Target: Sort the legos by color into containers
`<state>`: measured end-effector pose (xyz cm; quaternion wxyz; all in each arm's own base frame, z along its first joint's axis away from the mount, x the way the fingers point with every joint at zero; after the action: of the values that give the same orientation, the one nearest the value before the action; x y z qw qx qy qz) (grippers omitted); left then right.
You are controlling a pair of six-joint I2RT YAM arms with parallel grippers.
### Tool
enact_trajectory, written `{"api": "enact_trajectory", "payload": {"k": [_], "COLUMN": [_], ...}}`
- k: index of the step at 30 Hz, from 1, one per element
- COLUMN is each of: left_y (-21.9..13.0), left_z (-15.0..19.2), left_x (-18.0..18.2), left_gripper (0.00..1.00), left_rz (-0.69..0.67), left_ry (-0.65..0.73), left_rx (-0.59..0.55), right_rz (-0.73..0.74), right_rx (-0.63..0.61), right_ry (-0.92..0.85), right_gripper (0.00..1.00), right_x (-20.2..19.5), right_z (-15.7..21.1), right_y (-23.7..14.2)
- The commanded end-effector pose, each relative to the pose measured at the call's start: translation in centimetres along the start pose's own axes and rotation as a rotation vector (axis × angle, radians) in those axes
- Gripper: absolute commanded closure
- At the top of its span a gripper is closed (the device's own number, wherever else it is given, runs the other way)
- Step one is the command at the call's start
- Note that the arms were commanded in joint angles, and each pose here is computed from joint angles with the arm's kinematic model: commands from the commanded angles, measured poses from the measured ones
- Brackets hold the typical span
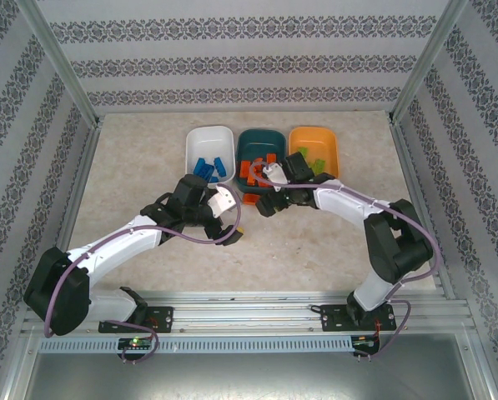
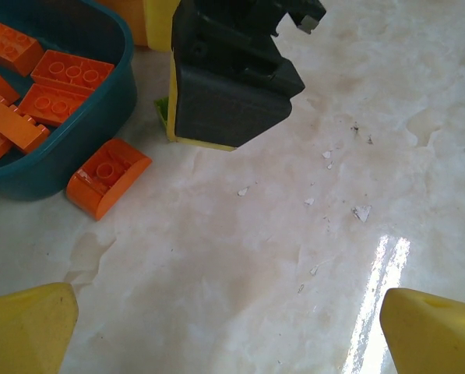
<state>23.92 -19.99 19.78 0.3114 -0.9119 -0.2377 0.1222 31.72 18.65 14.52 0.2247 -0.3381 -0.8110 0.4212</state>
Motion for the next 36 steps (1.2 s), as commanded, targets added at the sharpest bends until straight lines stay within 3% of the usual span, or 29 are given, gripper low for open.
{"api": "enact_trajectory", "payload": {"k": [1, 6, 19, 36], "left_y": [-0.2, -0.1, 0.0, 0.2], "left_z": [-0.6, -0.6, -0.4, -0.3], "left_x": [-0.5, -0.5, -0.5, -0.5], "left_gripper": [0.00, 0.00, 0.00, 0.00], "left_rz": [0.000, 0.006, 0.002, 0.014], "left_ry": [0.052, 0.050, 0.054, 0.048], "left_rx": [-0.041, -0.039, -0.033, -0.033], "right_rz": [0.038, 0.065, 0.037, 0.032], "right_rx": [0.107, 0.181, 0.243, 0.310], "right_ry": [-0.010, 0.007, 0.056, 0.052], "right_gripper": [0.11, 0.13, 0.24, 0.31], "right_x": [-0.1, -0.8, -2.7, -3.2], "right_z": [1.1, 1.4, 0.1, 0.0], "right_y": [0.3, 1.4, 3.3, 4.8]}}
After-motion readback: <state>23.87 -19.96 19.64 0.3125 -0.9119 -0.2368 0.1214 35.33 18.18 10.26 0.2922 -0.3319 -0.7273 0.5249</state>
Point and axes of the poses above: each hand's point on the last joint's axis, 136 mm out from that joint toward the fingers, its own y axis out along the fingers, its own x axis along the line the jaws close on, z = x × y, the point moved 8 cm from there along -y, back along the fingers, and after that the axes turned 4 degrees about -y, right-handed, at the moved point
